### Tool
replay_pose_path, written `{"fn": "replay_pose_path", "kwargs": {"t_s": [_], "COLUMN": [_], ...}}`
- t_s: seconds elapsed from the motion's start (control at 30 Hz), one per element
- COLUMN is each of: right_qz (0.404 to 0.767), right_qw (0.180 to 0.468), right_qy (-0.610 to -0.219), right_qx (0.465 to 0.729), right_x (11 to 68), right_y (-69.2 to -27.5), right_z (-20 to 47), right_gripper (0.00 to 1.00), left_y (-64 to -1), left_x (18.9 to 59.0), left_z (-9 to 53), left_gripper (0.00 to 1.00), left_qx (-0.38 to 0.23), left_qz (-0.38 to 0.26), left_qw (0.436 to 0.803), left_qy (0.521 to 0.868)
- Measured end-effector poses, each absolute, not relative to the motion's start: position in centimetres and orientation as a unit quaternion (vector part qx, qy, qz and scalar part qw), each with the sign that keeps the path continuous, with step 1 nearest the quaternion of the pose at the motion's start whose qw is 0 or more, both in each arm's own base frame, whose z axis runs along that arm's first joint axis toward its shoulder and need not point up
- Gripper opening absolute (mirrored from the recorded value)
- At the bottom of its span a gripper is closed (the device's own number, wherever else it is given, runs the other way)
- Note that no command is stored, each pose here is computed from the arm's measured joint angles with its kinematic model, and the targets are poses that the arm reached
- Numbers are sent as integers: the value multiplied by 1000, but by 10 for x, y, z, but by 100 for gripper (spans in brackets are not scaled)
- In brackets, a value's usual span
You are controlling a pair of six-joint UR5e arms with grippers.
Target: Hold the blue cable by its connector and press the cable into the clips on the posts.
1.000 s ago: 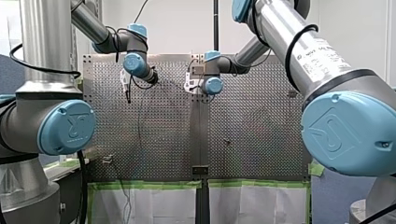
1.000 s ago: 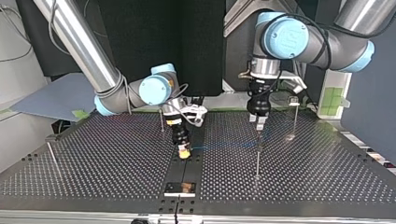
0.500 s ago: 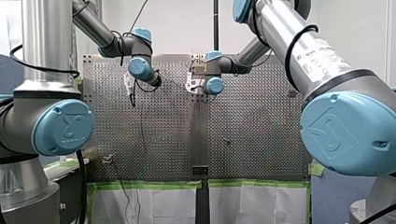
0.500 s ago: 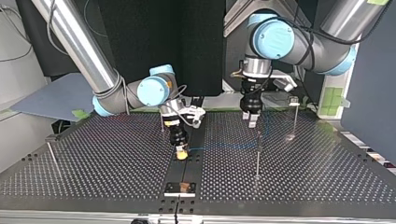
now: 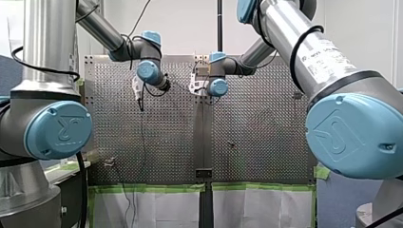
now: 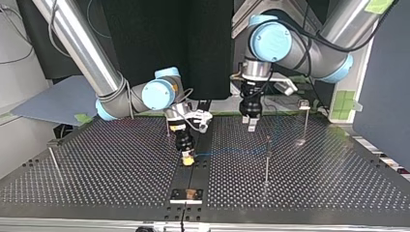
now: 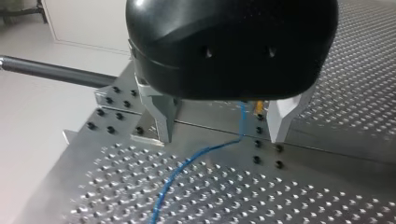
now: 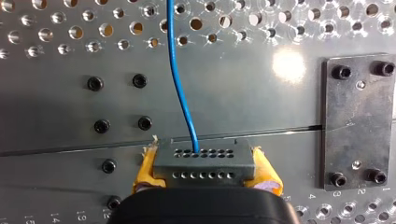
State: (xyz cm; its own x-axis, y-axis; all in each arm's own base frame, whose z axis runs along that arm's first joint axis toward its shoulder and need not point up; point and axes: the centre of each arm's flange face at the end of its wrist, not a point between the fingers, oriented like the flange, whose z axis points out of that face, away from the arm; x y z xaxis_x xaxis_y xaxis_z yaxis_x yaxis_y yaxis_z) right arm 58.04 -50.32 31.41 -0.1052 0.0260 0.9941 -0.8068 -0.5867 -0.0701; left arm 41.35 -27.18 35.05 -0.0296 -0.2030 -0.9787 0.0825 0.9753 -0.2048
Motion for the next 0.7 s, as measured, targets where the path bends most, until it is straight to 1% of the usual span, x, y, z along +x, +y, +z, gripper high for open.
{"fn": "replay_pose_path", "kwargs": {"t_s": [0.13, 0.43, 0.7], "right_qz": [667, 667, 666], "right_qw": [313, 312, 312], "right_qy": [-330, -329, -329], "right_qx": [591, 591, 592], "right_x": [581, 580, 580], "right_y": [-503, -504, -504], "right_z": [314, 314, 312], "right_gripper": [0, 0, 0], "left_y": [-280, -291, -294], "left_x": [419, 438, 452], "left_z": [354, 351, 377], "left_gripper": [100, 100, 100], "left_qx": [-41, -45, -53], "left_qz": [-104, -86, -88], "left_qw": [695, 678, 689], "left_qy": [711, 729, 718]}}
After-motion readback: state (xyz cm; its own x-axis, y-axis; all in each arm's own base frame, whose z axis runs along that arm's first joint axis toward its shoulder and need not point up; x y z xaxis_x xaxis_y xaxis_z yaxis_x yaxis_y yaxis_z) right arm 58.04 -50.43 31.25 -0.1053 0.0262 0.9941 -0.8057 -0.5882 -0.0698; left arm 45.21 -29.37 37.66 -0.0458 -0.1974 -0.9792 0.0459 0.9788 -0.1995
